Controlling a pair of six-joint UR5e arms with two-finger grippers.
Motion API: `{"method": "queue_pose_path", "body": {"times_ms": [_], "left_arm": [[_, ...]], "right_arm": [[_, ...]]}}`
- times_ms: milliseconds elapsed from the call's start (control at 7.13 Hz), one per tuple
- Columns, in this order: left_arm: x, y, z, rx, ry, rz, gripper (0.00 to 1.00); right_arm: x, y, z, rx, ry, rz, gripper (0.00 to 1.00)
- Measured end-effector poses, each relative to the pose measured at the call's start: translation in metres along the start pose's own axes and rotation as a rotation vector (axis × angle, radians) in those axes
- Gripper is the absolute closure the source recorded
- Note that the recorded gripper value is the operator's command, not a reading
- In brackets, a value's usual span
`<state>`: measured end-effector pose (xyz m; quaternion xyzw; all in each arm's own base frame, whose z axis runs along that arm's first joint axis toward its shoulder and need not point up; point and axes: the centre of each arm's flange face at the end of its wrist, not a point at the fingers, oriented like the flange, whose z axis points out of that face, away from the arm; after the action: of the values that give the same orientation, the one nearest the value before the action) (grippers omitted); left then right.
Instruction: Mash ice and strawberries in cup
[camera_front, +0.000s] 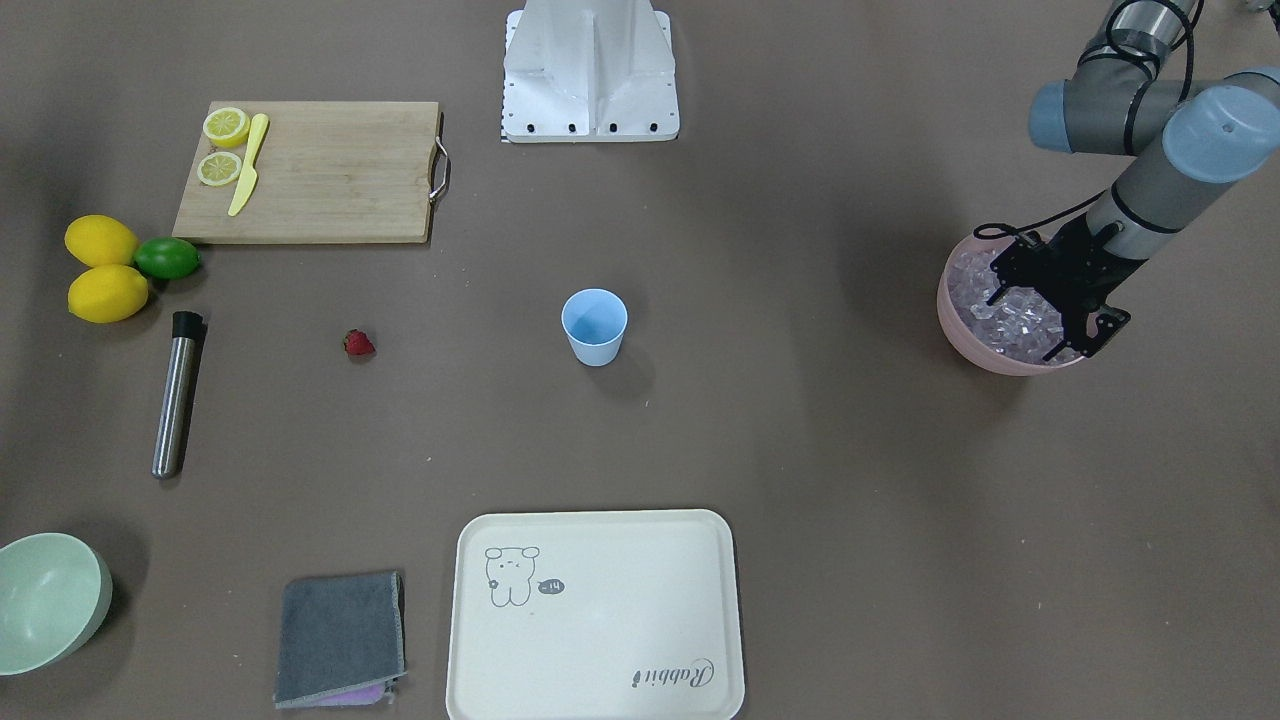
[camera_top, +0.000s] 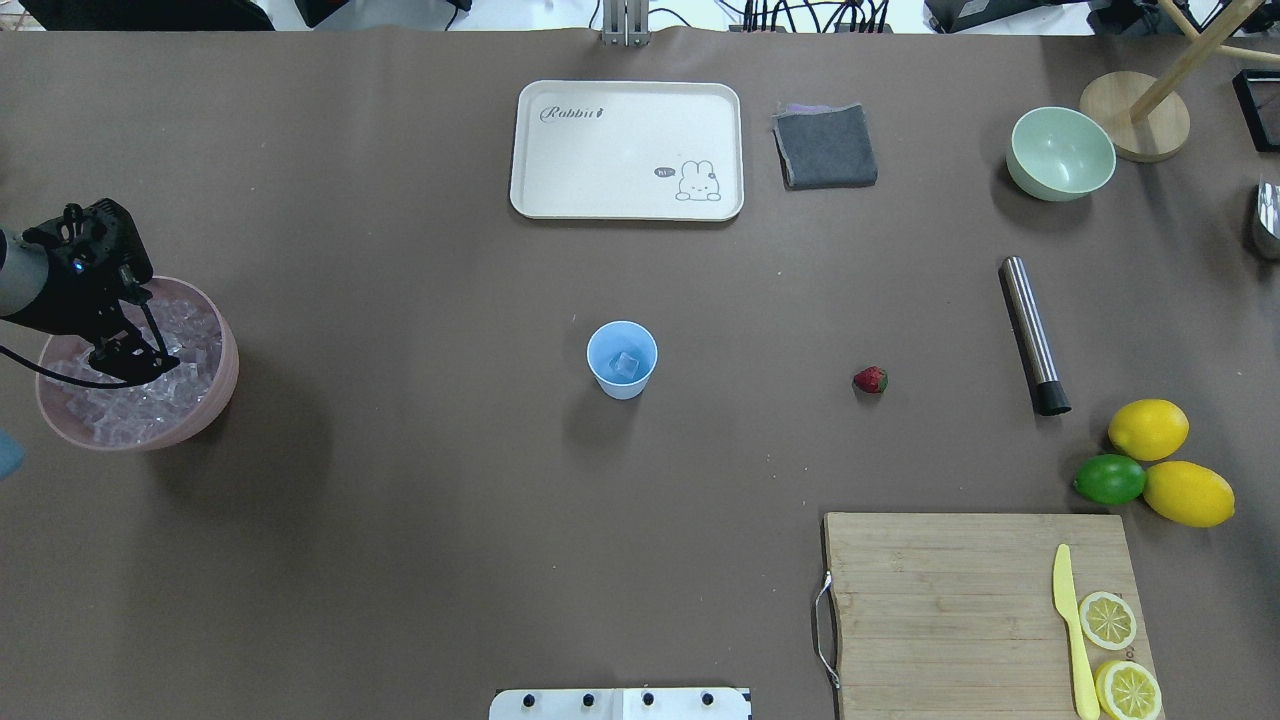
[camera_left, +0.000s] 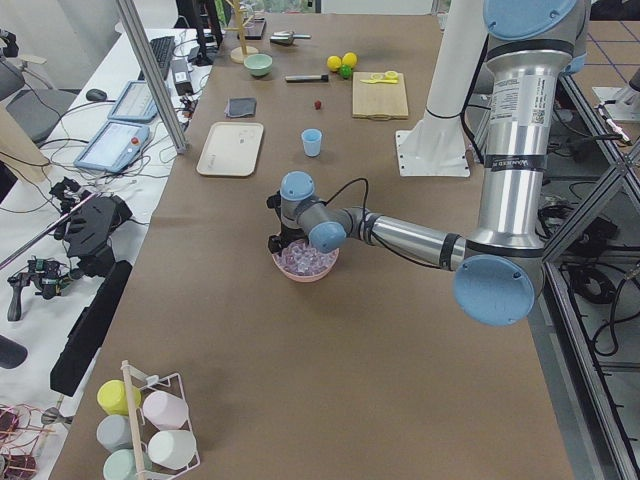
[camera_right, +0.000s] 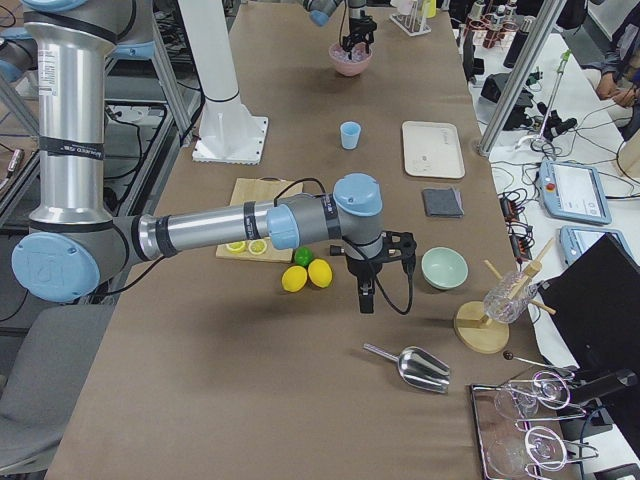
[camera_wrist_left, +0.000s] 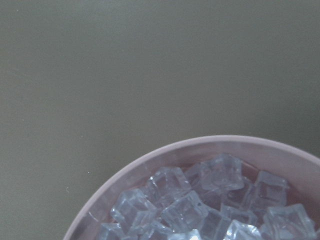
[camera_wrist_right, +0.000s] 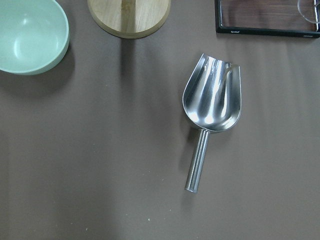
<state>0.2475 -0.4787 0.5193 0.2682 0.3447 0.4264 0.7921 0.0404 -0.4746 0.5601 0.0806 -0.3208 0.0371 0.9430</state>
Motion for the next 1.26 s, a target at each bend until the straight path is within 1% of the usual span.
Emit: {"method": "queue_pose_path", "body": {"times_ms": [281, 701, 1263], "left_arm": [[0.002, 0.0, -0.002, 0.003, 0.008, 0.003, 0.02], [0.006, 0.013, -0.001, -0.013, 0.006, -0.004, 0.02], [0.021, 0.008, 0.008, -0.019, 0.021, 0.022, 0.03]], "right_arm": [[0.0, 0.001, -0.001, 0.001, 0.0, 0.003, 0.0], [-0.001, 0.003, -0.003, 0.005, -0.002, 0.002, 0.0], [-0.003, 0.0, -0.005, 0.01, 0.0, -0.001, 0.0]]}}
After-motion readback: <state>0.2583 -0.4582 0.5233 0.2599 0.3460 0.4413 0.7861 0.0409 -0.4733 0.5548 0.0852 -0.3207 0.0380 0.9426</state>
